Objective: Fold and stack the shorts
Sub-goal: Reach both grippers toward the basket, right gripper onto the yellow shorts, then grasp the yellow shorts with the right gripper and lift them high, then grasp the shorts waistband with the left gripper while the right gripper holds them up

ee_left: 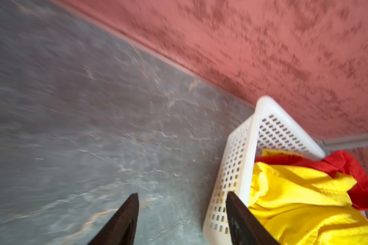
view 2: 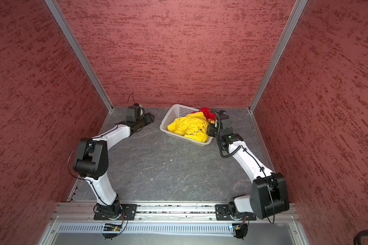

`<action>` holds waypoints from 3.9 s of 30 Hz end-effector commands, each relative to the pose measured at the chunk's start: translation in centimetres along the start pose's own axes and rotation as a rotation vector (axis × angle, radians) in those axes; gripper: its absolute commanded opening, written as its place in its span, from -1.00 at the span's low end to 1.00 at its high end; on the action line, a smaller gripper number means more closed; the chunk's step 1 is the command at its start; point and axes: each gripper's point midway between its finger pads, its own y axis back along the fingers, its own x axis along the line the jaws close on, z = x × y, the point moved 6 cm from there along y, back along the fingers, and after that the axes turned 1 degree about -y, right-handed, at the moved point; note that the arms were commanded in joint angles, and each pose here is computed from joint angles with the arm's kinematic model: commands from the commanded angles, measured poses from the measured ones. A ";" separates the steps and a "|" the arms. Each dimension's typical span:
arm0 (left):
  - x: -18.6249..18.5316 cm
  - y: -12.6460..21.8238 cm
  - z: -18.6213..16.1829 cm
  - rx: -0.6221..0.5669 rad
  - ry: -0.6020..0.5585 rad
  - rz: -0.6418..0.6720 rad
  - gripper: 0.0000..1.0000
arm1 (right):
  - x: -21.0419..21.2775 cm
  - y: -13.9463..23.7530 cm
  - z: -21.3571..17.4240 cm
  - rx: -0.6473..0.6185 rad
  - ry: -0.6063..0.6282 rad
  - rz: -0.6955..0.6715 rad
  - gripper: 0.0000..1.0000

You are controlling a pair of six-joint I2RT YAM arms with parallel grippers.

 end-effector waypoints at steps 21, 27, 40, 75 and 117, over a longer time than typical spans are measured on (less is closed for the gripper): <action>-18.6 -4.3 -14.7 0.379 -0.039 -0.441 -0.11 | -7.2 1.9 3.6 0.058 -0.176 -0.388 0.48; -17.8 -1.5 -11.7 0.294 -0.052 -0.432 -0.11 | -11.0 1.7 3.1 0.099 -0.201 -0.549 0.59; -14.1 7.6 -5.8 0.024 -0.162 -0.307 0.14 | -12.9 -3.5 2.2 0.171 -0.282 -0.400 -0.38; -21.8 28.2 0.1 -0.218 -0.368 -0.760 0.99 | 10.2 32.9 22.4 -0.796 -0.104 0.859 -1.00; -32.8 20.6 -2.2 -0.138 -0.775 -0.721 -0.85 | 12.7 26.0 19.8 -0.515 -0.189 0.945 -1.00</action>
